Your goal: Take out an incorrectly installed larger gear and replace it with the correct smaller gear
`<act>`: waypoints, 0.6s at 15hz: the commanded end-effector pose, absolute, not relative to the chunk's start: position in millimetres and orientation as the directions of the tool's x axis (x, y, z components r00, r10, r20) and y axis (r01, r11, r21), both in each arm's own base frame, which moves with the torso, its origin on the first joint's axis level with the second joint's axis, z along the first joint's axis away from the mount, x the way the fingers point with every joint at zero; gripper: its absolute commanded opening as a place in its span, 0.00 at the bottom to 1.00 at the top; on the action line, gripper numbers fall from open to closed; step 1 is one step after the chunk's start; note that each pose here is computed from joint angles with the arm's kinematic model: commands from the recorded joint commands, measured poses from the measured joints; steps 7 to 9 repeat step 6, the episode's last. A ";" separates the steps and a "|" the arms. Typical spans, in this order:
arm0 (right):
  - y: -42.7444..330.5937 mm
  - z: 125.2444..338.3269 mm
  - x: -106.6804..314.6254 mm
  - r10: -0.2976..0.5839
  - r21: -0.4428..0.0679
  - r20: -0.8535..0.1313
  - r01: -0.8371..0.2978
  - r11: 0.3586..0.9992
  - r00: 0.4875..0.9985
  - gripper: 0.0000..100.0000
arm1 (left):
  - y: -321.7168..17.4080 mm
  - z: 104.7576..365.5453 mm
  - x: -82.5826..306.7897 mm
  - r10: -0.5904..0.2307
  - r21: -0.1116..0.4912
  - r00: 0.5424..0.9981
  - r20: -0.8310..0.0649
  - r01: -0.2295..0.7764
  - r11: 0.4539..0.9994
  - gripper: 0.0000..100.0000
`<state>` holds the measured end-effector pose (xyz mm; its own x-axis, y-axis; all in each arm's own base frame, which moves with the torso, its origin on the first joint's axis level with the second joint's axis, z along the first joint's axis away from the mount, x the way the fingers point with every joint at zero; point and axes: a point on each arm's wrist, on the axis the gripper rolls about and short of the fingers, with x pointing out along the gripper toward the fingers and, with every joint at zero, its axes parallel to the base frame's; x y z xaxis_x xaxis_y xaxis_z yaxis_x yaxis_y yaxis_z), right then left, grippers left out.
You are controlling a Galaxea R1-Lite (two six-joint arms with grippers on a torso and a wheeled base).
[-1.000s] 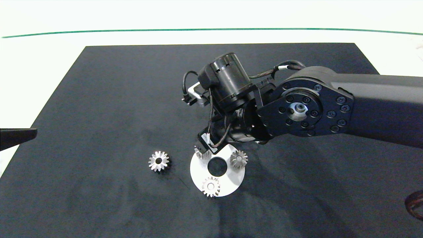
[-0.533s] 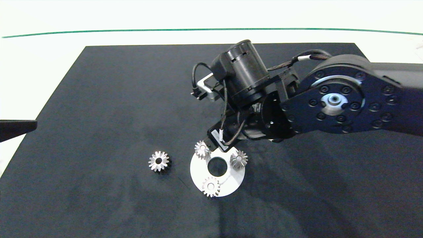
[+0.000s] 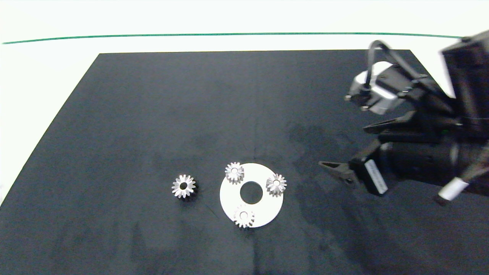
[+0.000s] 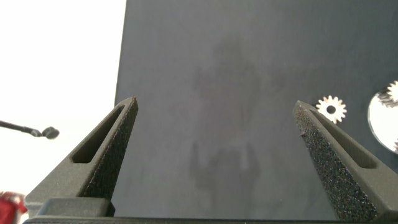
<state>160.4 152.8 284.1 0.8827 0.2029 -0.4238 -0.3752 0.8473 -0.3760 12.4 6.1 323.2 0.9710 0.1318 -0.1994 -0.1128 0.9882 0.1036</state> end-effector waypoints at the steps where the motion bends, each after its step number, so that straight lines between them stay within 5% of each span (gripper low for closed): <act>1: 63.8 279.5 85.5 0.031 -0.305 -0.166 -0.081 0.949 0.986 1.00 | 35.3 276.0 -78.6 0.141 0.230 0.990 0.018 -0.141 0.963 1.00; 6: -4.7 265.2 24.2 -0.270 -0.183 -0.013 0.263 0.947 0.963 1.00 | 27.4 244.6 -132.9 0.310 0.152 0.934 0.176 -0.337 0.929 1.00; 9: -4.7 265.2 24.2 -0.270 -0.183 -0.013 0.263 0.947 0.963 1.00 | 27.4 244.6 -132.9 0.310 0.152 0.934 0.176 -0.337 0.929 1.00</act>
